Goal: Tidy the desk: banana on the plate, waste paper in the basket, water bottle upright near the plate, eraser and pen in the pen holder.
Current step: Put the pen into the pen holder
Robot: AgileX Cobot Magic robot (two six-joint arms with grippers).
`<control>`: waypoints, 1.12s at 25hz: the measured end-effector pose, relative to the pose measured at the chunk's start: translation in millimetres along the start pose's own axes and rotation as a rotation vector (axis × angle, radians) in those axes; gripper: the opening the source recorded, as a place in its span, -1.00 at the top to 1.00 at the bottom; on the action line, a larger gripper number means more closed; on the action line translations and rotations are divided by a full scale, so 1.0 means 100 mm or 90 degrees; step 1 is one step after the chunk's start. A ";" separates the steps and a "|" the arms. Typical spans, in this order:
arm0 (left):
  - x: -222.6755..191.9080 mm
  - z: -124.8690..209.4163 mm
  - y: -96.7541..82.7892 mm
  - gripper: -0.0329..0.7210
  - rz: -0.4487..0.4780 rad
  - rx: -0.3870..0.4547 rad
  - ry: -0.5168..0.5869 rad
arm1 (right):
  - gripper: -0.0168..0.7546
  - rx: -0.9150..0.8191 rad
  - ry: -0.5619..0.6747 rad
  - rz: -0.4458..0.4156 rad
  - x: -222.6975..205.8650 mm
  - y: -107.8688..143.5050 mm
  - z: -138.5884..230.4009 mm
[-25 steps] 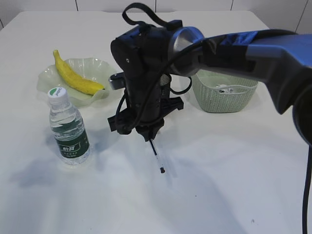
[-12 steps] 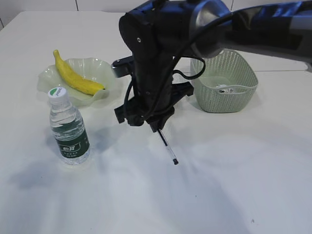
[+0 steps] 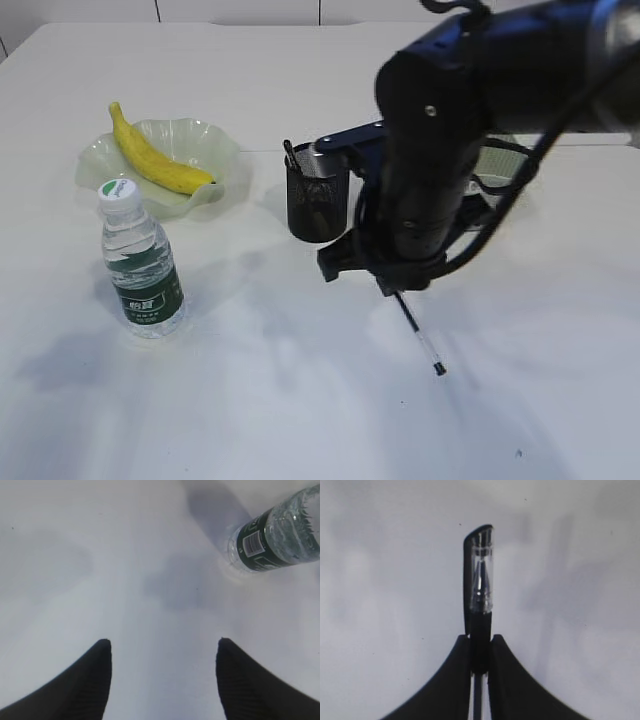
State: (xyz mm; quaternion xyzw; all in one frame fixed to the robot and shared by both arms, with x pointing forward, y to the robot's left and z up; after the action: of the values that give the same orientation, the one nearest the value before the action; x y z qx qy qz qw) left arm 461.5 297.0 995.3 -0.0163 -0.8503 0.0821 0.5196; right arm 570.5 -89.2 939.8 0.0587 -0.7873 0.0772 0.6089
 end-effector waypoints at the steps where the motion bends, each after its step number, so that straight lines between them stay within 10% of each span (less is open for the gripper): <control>1: 0.00 0.00 0.00 -0.32 0.000 0.000 0.000 | 0.83 -0.007 -0.005 -0.002 0.02 -0.08 0.05; 11: 0.00 0.00 0.00 -0.32 0.000 0.000 0.002 | 0.83 -0.086 -0.160 -0.052 0.33 -0.60 -0.02; 28: 0.00 0.07 -0.01 -0.32 0.002 0.000 0.029 | 0.84 -0.064 -0.557 -0.234 0.76 -0.30 -0.77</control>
State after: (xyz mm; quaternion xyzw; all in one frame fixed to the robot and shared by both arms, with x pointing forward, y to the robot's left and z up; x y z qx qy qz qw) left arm 455.7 295.8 992.6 -0.0197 -0.8380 0.0827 0.5390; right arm 630.2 -103.3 1033.9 0.1942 -0.9491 -0.1017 0.2261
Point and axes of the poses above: a point on each arm's last joint axis where the gripper is mounted, x pointing back along that axis away from the gripper, y along the wrist's bending axis when the last joint is at zero, z = x × y, the point moved 5 cm from there along -x, pointing out along that axis toward the gripper, and after that the axes turned 9 degrees about -x, right-handed, at the moved point
